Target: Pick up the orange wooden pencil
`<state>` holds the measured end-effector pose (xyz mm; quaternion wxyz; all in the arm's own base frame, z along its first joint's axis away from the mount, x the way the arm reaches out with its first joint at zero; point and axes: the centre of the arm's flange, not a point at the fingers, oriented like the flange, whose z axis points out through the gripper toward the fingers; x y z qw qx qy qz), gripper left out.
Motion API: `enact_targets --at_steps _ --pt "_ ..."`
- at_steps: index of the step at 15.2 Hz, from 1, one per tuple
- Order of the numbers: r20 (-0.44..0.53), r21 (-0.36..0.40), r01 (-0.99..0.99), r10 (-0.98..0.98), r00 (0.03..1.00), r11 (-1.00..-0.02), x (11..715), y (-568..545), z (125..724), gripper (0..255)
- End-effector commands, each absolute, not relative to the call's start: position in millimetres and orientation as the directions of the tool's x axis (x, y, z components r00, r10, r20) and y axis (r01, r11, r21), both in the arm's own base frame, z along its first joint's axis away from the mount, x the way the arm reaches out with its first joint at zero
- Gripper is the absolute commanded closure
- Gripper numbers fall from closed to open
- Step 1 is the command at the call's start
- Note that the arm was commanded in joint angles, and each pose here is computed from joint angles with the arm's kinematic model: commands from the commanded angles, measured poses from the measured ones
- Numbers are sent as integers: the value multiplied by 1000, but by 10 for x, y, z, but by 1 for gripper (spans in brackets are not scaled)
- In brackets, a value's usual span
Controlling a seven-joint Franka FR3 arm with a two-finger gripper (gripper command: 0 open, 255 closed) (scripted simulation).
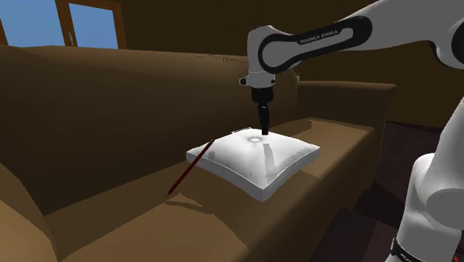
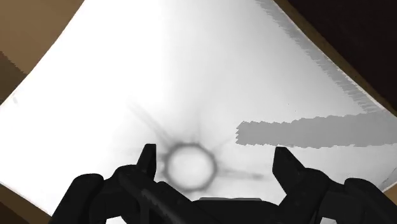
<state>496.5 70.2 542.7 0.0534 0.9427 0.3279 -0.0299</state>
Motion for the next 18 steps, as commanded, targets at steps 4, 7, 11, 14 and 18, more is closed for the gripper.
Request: enact_targets --at_steps 4,7,11,14,18 --pt "-144 80 763 750 646 -642 5496 1190 5308 0" --pt "-176 75 833 815 552 -548 5746 1524 5204 0" --pt "-216 62 909 883 416 -413 6013 2006 5045 0" --pt "-244 49 951 920 307 -305 6161 2387 4912 0" --pt "-278 26 988 948 156 -155 6283 2912 4717 0"
